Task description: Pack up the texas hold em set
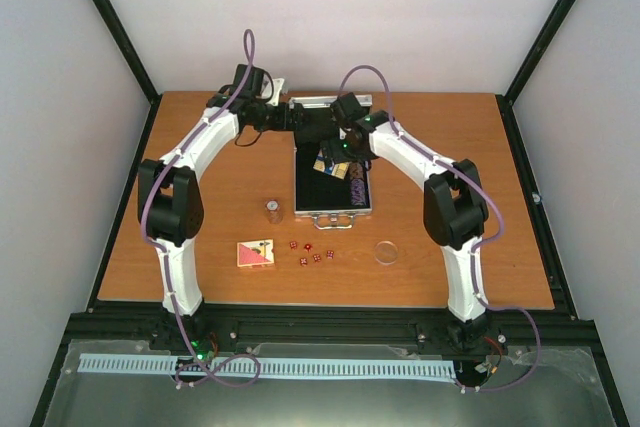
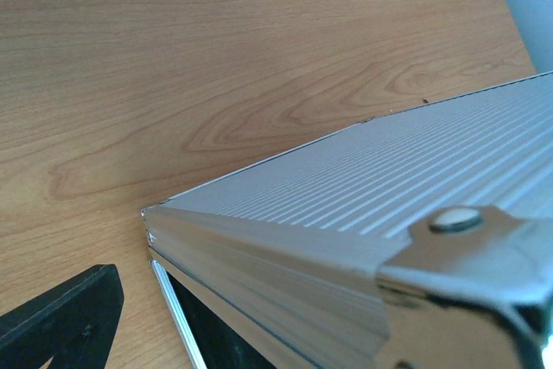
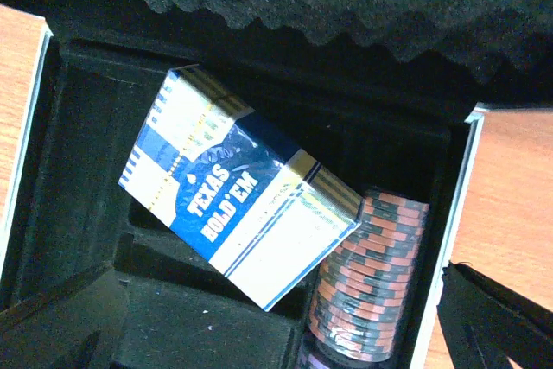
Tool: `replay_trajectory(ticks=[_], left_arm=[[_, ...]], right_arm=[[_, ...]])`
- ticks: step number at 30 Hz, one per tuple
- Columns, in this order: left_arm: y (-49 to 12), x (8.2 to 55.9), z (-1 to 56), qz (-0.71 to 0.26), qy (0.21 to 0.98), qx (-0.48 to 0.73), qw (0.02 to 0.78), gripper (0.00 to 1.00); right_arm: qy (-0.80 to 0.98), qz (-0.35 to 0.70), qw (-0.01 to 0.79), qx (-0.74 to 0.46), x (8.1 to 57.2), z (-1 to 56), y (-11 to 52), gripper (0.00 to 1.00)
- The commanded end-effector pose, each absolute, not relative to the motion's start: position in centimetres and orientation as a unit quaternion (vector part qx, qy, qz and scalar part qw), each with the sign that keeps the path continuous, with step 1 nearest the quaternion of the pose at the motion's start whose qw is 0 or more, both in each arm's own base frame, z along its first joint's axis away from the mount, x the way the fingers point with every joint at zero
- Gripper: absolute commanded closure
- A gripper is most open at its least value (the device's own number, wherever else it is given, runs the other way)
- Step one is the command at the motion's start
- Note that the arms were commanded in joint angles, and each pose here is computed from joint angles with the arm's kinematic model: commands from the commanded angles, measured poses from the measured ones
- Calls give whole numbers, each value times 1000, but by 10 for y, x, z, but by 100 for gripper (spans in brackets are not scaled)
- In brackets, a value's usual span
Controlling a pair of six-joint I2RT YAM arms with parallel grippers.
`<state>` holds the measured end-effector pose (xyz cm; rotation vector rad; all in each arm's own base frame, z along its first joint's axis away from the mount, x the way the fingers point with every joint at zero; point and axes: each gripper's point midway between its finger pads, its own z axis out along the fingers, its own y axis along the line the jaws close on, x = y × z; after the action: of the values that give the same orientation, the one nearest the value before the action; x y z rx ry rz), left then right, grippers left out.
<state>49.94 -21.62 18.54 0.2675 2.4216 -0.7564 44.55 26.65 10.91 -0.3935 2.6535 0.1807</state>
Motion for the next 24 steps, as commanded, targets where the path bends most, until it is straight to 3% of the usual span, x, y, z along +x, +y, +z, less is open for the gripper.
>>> replay_trajectory(ticks=[1,24], left_arm=[[-215,498,193,-285,906,108,295,0],[-214,500,187,-283,908,108,291,0]], right_arm=[[967,128,201,-89,445,102,275,0],[970,154,173,-71,449,46,281,0]])
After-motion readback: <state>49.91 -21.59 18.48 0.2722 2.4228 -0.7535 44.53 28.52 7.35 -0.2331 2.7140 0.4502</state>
